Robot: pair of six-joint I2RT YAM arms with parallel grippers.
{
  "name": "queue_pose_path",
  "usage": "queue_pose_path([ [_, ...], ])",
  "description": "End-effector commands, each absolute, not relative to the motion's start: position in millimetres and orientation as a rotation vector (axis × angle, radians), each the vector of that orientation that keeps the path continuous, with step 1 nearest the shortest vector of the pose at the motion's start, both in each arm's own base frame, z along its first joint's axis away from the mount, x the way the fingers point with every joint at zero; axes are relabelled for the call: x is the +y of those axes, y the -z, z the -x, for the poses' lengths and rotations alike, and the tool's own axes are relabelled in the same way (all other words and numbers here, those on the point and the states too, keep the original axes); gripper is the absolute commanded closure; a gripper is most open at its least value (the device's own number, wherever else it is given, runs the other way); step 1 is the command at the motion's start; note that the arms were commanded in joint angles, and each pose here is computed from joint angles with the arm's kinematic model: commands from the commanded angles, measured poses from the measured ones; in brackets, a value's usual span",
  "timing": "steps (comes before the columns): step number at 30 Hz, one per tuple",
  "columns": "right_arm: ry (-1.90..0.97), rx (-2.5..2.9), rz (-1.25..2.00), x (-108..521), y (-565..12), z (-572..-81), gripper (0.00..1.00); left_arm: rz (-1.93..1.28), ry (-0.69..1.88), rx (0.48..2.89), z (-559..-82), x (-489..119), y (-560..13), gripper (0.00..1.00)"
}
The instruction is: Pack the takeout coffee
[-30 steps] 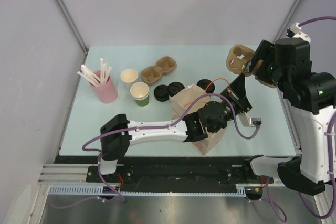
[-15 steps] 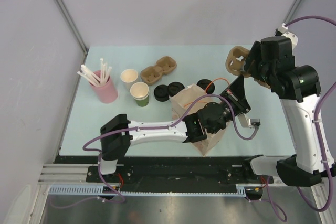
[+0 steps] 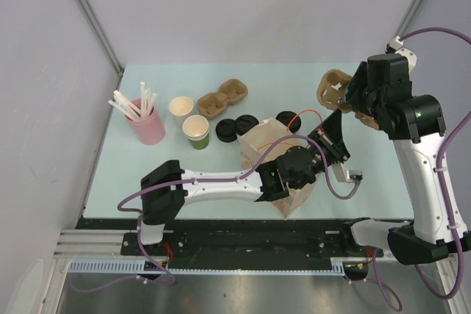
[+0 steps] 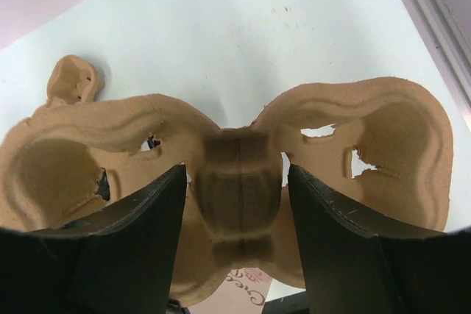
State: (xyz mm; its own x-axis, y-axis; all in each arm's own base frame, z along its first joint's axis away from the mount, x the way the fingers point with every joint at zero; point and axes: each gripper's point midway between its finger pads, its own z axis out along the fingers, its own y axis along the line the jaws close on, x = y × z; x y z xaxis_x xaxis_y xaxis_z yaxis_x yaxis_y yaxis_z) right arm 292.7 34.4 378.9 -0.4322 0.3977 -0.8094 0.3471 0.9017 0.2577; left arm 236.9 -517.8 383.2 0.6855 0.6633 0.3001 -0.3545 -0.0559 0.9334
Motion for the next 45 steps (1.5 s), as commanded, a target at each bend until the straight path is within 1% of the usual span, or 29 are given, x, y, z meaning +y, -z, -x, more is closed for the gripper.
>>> queue_pose_path([
  [1, -0.1, 2.034, -0.527, 37, -382, -293, 0.35, -1.365, -1.429, -0.156, -215, -504, -456, 1.0],
  [3, -0.108, 2.047, -0.527, 38, -377, -291, 0.33, -1.36, -1.429, -0.153, -215, -505, -458, 1.0],
  [5, -0.105, 2.044, -0.53, 37, -375, -291, 0.34, -1.36, -1.431, -0.148, -217, -506, -458, 1.0],
  [6, -0.106, 2.039, -0.528, 37, -376, -291, 0.38, -1.357, -1.431, -0.148, -216, -506, -459, 1.0],
  [9, -0.105, 2.02, -0.532, 33, -381, -290, 0.46, -1.356, -1.431, -0.152, -215, -505, -459, 1.0],
  [11, -0.102, 2.015, -0.527, 31, -384, -289, 0.49, -1.358, -1.43, -0.153, -215, -504, -458, 1.0],
  [13, -0.098, 2.008, -0.52, 29, -387, -288, 0.57, -1.358, -1.424, -0.149, -215, -502, -458, 1.0],
  [15, -0.095, 2.002, -0.516, 27, -388, -288, 0.61, -1.358, -1.414, -0.155, -213, -502, -457, 1.0],
  [16, -0.091, 2.0, -0.51, 26, -389, -287, 0.61, -1.36, -1.406, -0.153, -213, -502, -455, 0.99],
  [17, -0.095, 1.997, -0.506, 26, -391, -286, 0.61, -1.357, -1.399, -0.149, -213, -501, -456, 0.96],
  [18, -0.094, 1.997, -0.506, 25, -391, -285, 0.63, -1.356, -1.395, -0.146, -213, -501, -456, 0.81],
  [20, -0.098, 1.987, -0.507, 23, -393, -281, 0.65, -1.348, -1.384, -0.131, -213, -499, -459, 0.61],
  [21, -0.099, 1.983, -0.509, 21, -394, -280, 0.65, -1.345, -1.382, -0.127, -213, -498, -460, 0.44],
  [23, -0.107, 1.98, -0.504, 19, -396, -278, 0.66, -1.331, -1.368, -0.111, -213, -494, -466, 0.3],
  [24, -0.106, 1.979, -0.503, 18, -396, -278, 0.67, -1.326, -1.358, -0.105, -211, -492, -468, 0.16],
  [26, -0.102, 1.984, -0.498, 15, -396, -276, 0.68, -1.304, -1.324, -0.077, -209, -484, -477, 0.05],
  [27, -0.1, 1.985, -0.498, 12, -395, -276, 0.68, -1.297, -1.29, -0.049, -208, -482, -479, 0.02],
  [29, -0.099, 1.995, -0.503, 5, -392, -276, 0.71, -1.27, -1.243, 0.0, -206, -469, -495, 0.0],
  [30, -0.099, 1.998, -0.508, 3, -391, -276, 0.72, -1.295, -1.217, 0.014, -204, -468, -494, 0.0],
  [31, -0.106, 1.992, -0.521, -4, -393, -277, 0.73, -1.296, -1.172, 0.077, -207, -461, -497, 0.0],
  [32, -0.109, 1.985, -0.525, -7, -394, -277, 0.73, -1.277, -1.146, 0.116, -206, -452, -510, 0.0],
  [36, -0.143, 1.975, -0.524, -16, -400, -282, 0.73, -1.309, -1.0, 0.275, -209, -438, -520, 0.0],
  [38, -0.134, 1.971, -0.529, -22, -402, -282, 0.73, -1.381, -0.966, 0.38, -219, -431, -525, 0.0],
  [39, -0.137, 1.979, -0.514, -22, -402, -281, 0.73, -1.385, -0.86, 0.502, -224, -428, -521, 0.0],
  [40, -0.137, 1.979, -0.509, -24, -403, -281, 0.72, -1.409, -0.813, 0.575, -229, -426, -520, 0.0],
  [41, -0.122, 1.976, -0.515, -28, -403, -280, 0.71, -1.451, -0.765, 0.626, -230, -410, -539, 0.0],
  [42, -0.165, 1.983, -0.477, -21, -406, -279, 0.71, -1.454, -0.683, 0.742, -245, -414, -523, 0.0],
  [44, -0.167, 1.984, -0.434, -19, -408, -276, 0.71, -1.48, -0.619, 0.807, -257, -395, -530, 0.03],
  [45, -0.185, 1.986, -0.411, -15, -408, -277, 0.72, -1.469, -0.598, 0.884, -276, -378, -523, 0.04],
])
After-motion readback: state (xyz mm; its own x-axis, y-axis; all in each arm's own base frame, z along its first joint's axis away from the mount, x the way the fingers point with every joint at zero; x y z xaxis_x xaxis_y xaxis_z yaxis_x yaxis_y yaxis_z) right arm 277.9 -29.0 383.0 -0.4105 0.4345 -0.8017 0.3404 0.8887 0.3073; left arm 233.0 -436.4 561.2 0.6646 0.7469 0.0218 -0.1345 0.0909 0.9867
